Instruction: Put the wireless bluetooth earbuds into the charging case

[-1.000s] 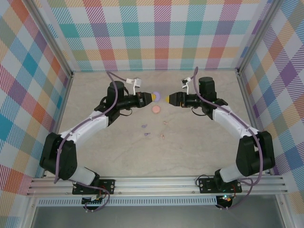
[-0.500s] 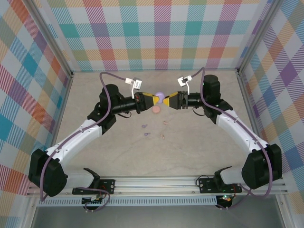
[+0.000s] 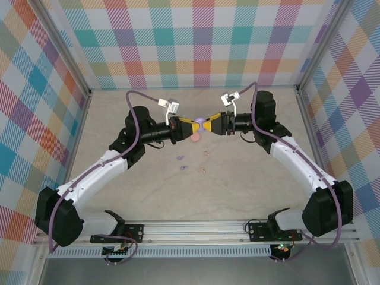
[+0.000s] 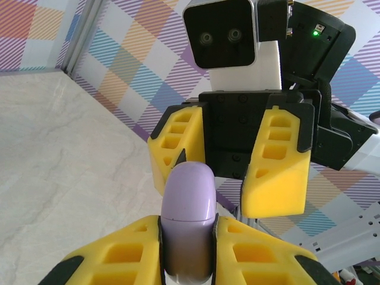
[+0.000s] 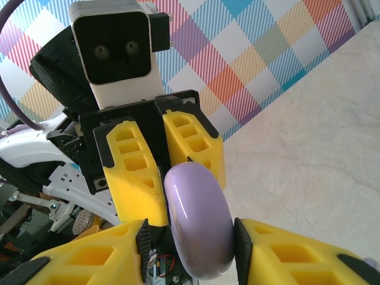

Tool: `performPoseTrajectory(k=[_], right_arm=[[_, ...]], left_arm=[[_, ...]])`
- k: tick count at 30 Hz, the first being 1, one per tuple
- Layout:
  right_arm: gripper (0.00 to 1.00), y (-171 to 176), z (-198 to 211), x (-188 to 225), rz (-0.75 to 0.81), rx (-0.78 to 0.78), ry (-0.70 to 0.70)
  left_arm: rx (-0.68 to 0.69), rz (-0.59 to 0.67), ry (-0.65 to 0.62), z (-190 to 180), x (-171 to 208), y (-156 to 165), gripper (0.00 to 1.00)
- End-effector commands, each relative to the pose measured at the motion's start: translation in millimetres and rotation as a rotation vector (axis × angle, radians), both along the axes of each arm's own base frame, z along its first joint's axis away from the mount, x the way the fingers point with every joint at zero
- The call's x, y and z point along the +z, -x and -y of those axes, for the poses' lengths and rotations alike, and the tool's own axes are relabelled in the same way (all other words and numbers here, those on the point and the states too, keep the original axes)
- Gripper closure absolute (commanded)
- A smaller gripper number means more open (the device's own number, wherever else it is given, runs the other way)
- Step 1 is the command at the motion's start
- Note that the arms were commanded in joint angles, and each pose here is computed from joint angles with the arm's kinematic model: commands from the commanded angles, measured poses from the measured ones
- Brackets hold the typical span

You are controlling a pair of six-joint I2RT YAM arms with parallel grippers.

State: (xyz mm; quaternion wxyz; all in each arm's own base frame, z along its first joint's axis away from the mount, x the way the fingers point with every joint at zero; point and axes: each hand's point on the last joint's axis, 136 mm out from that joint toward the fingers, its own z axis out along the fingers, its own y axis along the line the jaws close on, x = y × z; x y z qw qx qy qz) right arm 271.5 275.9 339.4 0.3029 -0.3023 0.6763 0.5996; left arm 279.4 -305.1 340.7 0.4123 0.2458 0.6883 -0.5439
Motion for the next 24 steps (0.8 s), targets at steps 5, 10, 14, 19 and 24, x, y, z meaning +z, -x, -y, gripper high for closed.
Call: performPoseTrajectory(k=[5, 10, 14, 19, 24], right_arm=[[0.60, 13, -8, 16, 0.056, 0.072, -0.018], [0.68, 14, -8, 16, 0.056, 0.073, -0.012], [0.76, 13, -7, 17, 0.065, 0.051, -0.003], [0.78, 17, -5, 16, 0.077, 0.053, 0.033], [0.79, 22, -3, 17, 0.082, 0.071, 0.038]], left_arm=[[-0.028, 0.068, 0.022, 2, 23, 13, 0.79], [-0.028, 0.064, 0.021, 3, 22, 12, 0.79], [-0.031, 0.056, 0.015, 3, 19, 13, 0.74], [-0.069, 0.028, -0.020, 5, 16, 19, 0.64], [-0.139, 0.023, -0.021, 9, 18, 31, 0.63]])
